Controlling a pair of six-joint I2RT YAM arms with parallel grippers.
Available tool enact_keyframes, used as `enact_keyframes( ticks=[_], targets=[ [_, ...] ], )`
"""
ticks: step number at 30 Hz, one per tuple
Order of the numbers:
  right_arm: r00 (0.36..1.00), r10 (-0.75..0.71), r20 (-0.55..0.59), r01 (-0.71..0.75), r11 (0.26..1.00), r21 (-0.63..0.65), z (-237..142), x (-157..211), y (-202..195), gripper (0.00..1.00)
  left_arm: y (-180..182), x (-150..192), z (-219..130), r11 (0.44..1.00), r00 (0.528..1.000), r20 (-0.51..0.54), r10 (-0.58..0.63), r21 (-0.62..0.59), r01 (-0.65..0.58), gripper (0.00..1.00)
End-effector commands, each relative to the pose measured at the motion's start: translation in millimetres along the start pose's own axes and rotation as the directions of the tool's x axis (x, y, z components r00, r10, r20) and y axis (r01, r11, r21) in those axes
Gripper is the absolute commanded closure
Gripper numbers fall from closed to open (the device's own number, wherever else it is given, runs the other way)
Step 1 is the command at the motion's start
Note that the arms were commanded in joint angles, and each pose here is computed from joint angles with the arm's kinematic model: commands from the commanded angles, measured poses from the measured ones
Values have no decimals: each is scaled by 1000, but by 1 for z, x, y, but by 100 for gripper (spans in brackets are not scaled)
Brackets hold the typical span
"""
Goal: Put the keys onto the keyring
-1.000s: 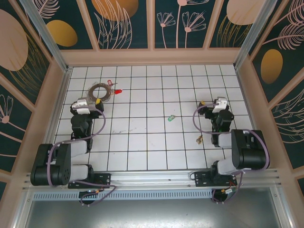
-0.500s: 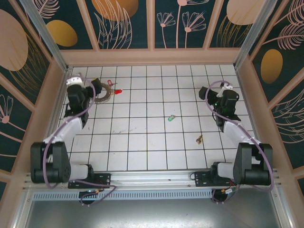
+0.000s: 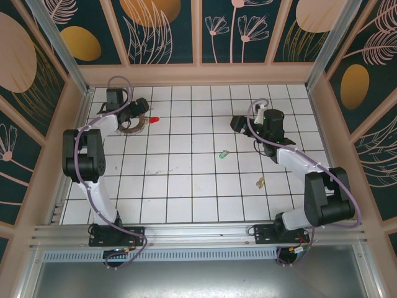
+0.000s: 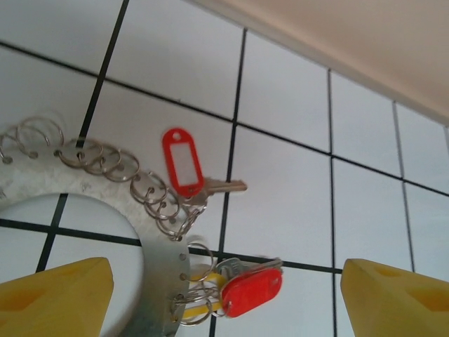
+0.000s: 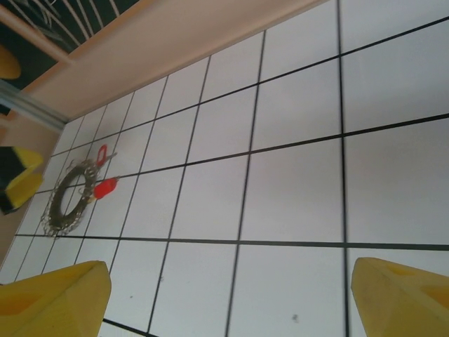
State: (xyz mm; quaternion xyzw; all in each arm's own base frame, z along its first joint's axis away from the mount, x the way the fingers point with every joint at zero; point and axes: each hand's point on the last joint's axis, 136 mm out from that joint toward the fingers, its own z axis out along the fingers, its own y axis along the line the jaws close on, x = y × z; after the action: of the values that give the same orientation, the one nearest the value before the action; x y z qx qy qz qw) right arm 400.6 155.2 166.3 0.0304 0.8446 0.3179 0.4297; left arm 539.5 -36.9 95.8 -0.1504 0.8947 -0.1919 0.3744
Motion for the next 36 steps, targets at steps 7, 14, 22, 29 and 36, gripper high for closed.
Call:
enact_keyframes(
  ticks=[7, 14, 22, 29, 36],
  targets=[
    [998, 27, -49, -28, 999, -30, 18, 8, 24, 11, 13, 9, 29, 998, 993, -111, -42, -54, 37, 15],
    [996, 34, -81, -36, 999, -20, 27, 16, 26, 10, 25, 21, 44, 994, 984, -165, -65, -96, 50, 15],
    [993, 54, -102, -54, 999, 1, 33, 21, 22, 10, 23, 37, 44, 996, 973, -216, -79, -65, 66, 16],
    [992, 70, -108, -69, 997, 21, 34, 23, 19, 10, 17, 64, 36, 994, 956, -275, -104, -15, 104, 18],
    [990, 76, -120, -73, 997, 22, 38, 28, 19, 10, 8, 84, 17, 990, 950, -290, -117, 43, 136, 25]
  ],
)
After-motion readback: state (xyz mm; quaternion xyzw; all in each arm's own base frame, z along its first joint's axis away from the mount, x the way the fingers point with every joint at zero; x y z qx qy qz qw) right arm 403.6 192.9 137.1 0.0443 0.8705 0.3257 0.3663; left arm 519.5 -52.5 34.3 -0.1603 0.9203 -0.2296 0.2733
